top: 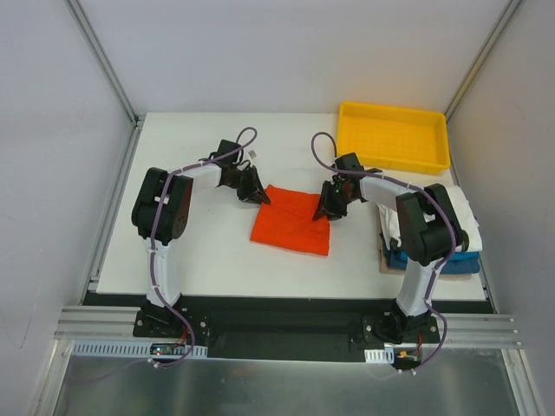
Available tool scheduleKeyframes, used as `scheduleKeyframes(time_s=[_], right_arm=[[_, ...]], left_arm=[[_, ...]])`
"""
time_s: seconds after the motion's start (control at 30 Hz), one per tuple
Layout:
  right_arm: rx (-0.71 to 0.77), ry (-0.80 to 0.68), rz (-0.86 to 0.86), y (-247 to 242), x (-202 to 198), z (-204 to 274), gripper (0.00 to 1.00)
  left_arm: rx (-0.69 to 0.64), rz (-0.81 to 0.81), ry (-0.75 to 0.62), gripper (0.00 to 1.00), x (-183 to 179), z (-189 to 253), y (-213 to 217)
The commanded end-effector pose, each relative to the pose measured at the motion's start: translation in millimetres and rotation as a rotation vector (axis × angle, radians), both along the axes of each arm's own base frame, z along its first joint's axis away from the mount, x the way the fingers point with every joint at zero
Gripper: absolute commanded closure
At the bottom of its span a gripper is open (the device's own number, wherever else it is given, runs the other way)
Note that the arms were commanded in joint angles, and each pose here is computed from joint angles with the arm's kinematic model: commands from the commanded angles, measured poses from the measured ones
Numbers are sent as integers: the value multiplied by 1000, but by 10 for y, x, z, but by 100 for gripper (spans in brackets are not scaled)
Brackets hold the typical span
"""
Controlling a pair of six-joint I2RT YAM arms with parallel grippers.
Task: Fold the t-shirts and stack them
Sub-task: Put the neatly folded tshirt into the corner of the board with the right arm
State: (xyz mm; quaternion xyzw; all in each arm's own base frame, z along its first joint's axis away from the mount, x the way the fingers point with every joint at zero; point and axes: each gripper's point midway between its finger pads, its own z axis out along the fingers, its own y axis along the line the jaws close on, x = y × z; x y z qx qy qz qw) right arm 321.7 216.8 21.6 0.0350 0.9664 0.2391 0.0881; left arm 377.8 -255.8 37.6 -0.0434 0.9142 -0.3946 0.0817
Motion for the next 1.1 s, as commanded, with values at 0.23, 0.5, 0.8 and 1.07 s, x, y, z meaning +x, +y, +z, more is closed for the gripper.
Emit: scheduleKeyframes(time_s=[0.23,0.5,0.8,1.07], right_arm=[[30,-3,61,93,-84,-75,99],[-178,-108,82,-120,-149,185,99],[-550,-183,63,-798,-469,590,99],[-863,-286,61,-1522,-646,1226,99]], left_arm=[[33,33,-22,68,-40,9,113],[25,27,-102,20,-190,421,180],[23,38,-152,1,-539,687,307],[32,38,-186,1,-632,765,362]])
